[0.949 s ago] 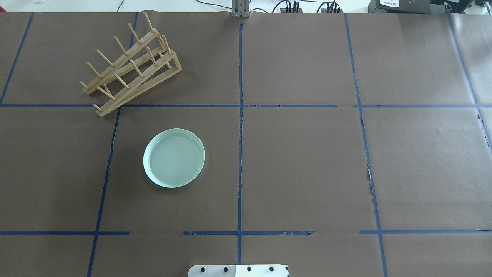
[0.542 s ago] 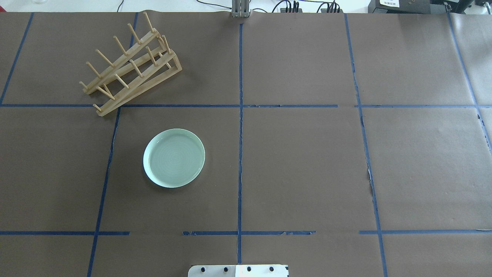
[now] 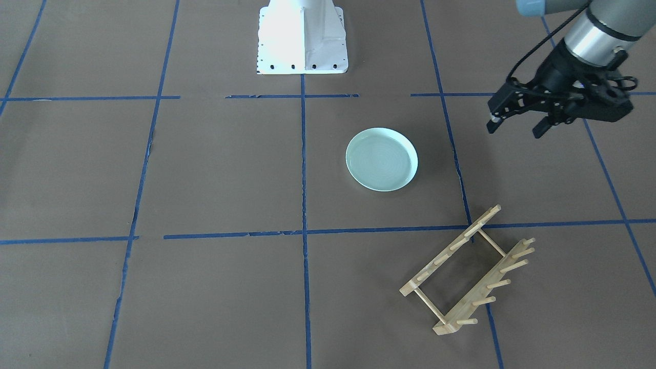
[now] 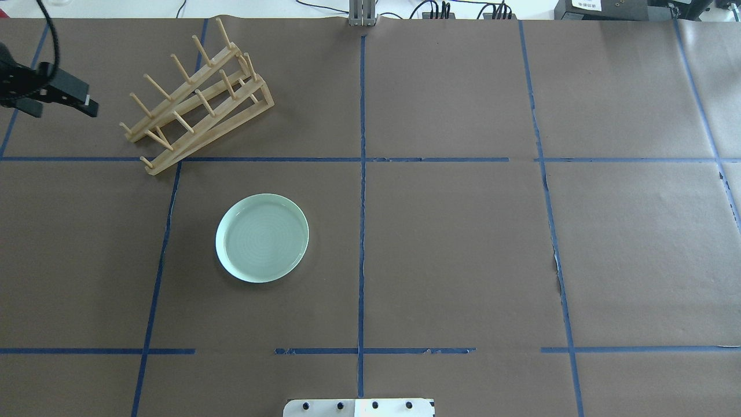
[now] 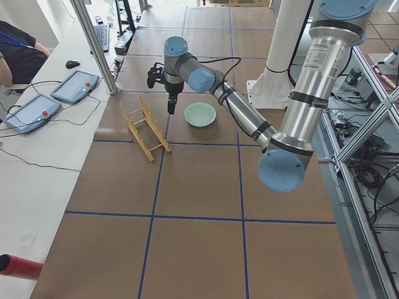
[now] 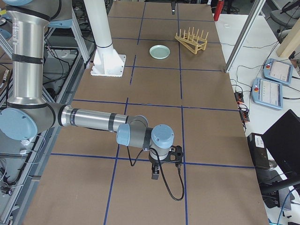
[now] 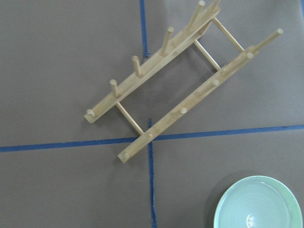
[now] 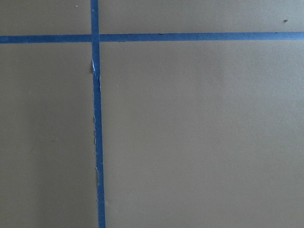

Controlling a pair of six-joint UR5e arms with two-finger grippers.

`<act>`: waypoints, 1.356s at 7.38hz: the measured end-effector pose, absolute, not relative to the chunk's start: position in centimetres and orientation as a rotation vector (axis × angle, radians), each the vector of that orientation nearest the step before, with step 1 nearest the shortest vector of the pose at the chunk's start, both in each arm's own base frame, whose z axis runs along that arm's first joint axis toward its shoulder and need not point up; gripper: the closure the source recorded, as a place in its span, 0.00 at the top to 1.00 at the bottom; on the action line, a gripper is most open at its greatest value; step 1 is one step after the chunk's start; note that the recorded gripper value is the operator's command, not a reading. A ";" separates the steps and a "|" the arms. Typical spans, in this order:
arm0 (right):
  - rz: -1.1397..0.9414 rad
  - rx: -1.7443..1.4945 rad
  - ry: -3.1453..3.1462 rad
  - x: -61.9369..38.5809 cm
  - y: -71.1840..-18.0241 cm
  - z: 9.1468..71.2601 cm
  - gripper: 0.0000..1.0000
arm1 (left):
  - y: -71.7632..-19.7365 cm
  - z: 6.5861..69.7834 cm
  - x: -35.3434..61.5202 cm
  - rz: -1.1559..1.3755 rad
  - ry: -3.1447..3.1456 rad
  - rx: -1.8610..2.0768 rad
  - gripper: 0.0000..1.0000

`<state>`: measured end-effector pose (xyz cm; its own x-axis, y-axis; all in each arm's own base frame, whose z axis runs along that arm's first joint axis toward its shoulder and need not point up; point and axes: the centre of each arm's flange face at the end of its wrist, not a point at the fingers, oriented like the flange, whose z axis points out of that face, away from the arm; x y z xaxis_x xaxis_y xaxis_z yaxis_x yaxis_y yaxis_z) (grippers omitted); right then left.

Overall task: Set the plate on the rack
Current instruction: 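Move the left gripper down to the rim of the pale green plate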

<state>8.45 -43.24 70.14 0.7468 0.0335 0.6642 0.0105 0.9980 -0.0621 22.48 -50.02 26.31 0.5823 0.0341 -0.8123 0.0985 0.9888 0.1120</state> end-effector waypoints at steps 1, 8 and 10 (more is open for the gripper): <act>0.013 -0.063 -0.728 8.5 -43.2 70.1 1.00 | -49.6 24.6 26.7 -0.063 0.949 0.125 1.00; 0.013 -0.063 -0.728 8.5 -43.2 70.1 1.00 | -44.2 22.3 50.4 -0.179 0.781 0.007 1.00; 0.013 -0.063 -0.728 8.5 -43.2 70.1 1.00 | -44.3 23.5 55.1 -0.159 0.759 -0.006 1.00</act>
